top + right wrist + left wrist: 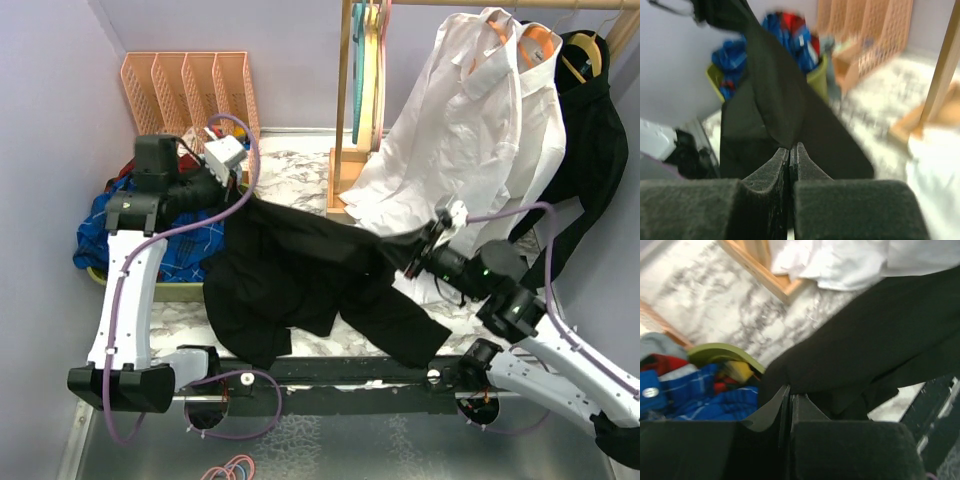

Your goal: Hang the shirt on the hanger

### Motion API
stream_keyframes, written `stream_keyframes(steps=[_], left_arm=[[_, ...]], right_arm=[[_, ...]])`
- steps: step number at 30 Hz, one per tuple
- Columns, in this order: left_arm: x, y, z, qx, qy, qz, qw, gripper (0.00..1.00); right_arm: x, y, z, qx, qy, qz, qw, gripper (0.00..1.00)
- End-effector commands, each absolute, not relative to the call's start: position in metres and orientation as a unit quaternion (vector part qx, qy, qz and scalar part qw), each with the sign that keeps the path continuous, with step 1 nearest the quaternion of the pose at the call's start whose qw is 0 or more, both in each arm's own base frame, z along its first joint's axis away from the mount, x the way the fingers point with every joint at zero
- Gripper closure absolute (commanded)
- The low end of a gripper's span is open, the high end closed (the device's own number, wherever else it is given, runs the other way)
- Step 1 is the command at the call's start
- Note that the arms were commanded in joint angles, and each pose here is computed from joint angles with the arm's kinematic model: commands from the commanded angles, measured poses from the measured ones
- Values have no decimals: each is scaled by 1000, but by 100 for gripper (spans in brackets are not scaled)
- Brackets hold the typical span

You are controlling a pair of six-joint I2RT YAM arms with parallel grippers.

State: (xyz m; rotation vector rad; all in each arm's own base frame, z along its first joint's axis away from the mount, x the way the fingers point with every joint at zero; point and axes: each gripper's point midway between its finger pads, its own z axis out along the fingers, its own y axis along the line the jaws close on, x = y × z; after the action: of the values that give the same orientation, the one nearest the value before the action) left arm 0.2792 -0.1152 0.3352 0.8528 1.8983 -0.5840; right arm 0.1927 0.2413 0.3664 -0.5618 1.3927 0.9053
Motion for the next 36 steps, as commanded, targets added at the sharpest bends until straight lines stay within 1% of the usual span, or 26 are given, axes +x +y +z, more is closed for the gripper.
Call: stream_keyframes(steps=[1, 3, 5, 10, 14, 18, 23, 28, 31, 36], left_arm=[[255, -140, 293, 408, 770, -271, 410, 100], [252, -149, 263, 421, 785, -270, 367, 100], [252, -158, 241, 426, 799, -256, 338, 100], [263, -191, 238, 459, 794, -237, 321, 100], [285, -211, 230, 479, 795, -224, 298, 100], [315, -220, 229, 484, 795, -199, 306, 100], [349, -217, 226, 473, 805, -148, 326, 100], [371, -204, 207, 457, 823, -94, 324, 100], [384, -197, 185, 435, 841, -78, 314, 100], [393, -191, 173, 412, 854, -73, 310, 100]], right_arm=[[185, 239, 270, -159, 667, 452, 570, 99], [185, 236, 235, -136, 684, 451, 556, 99], [191, 231, 215, -113, 702, 437, 551, 99], [204, 233, 200, -123, 704, 409, 568, 99], [219, 239, 191, -119, 708, 394, 574, 99], [235, 241, 184, -96, 711, 389, 578, 99], [268, 223, 151, -28, 747, 372, 549, 99], [291, 204, 119, 10, 795, 307, 524, 99], [295, 195, 105, 23, 816, 275, 508, 99], [286, 196, 99, 10, 818, 289, 498, 99]])
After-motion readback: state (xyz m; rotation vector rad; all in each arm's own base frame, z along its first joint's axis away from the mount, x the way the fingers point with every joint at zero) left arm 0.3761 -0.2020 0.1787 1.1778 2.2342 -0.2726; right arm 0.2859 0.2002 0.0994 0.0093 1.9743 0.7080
